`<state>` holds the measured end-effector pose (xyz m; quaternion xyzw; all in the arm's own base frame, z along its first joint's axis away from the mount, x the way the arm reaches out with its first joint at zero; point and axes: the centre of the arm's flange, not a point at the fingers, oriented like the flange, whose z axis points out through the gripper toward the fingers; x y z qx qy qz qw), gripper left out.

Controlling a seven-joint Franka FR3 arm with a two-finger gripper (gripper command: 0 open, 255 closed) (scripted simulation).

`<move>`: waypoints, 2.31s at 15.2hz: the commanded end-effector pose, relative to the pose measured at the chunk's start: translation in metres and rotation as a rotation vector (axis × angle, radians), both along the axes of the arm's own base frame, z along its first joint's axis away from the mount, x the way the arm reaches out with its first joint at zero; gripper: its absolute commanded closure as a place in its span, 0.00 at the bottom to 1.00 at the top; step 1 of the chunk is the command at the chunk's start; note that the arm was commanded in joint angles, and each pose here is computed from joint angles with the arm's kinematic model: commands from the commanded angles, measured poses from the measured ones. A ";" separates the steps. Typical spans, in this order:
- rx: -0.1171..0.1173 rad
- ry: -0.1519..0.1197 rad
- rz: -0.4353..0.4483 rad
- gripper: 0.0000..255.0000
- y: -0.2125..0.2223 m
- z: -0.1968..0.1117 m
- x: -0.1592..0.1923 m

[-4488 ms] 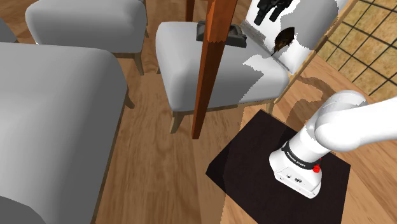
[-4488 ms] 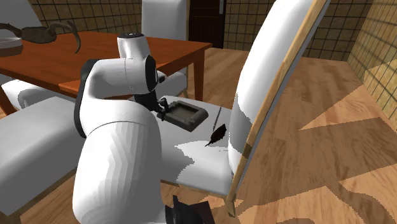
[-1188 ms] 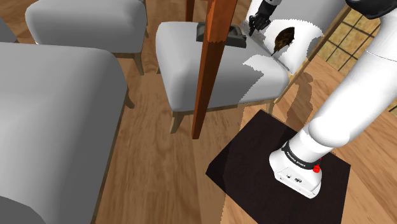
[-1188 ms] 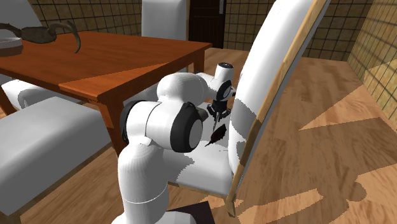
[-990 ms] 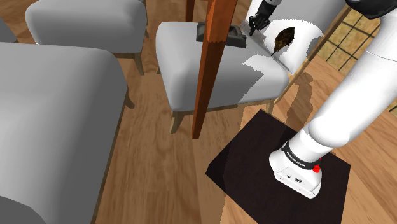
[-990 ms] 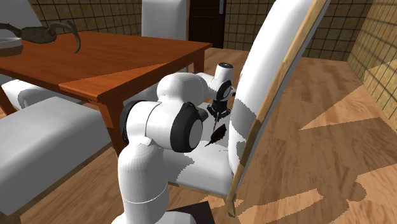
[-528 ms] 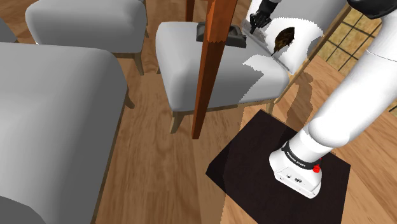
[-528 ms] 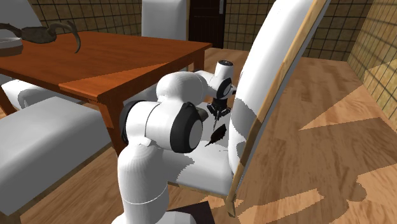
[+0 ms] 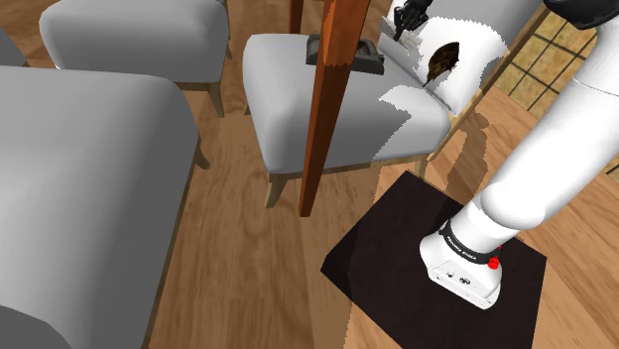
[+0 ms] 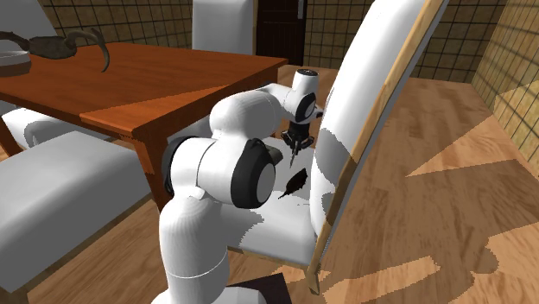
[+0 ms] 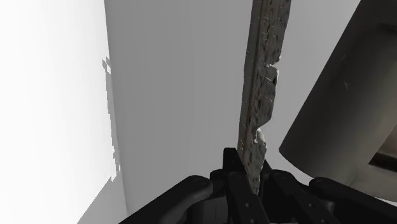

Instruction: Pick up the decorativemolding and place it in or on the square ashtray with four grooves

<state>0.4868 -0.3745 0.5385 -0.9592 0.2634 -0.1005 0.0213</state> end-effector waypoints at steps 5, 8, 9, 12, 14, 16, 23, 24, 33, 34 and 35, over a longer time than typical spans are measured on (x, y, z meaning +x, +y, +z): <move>0.000 0.000 0.000 1.00 0.000 0.032 -0.001; 0.000 0.000 0.000 1.00 0.000 0.048 -0.001; 0.000 0.000 0.000 1.00 0.000 0.053 -0.001; 0.000 0.000 0.000 1.00 0.000 0.069 -0.001; 0.000 0.000 0.000 1.00 0.025 0.069 0.009; 0.000 0.000 0.000 1.00 0.049 0.069 0.020; 0.000 0.000 0.000 1.00 0.134 0.069 0.056; 0.000 0.000 0.000 1.00 0.146 0.069 0.061; 0.000 0.000 0.000 1.00 0.194 0.043 0.081; 0.000 0.000 0.000 1.00 0.194 0.037 0.081; 0.000 0.000 0.000 1.00 0.194 0.032 0.081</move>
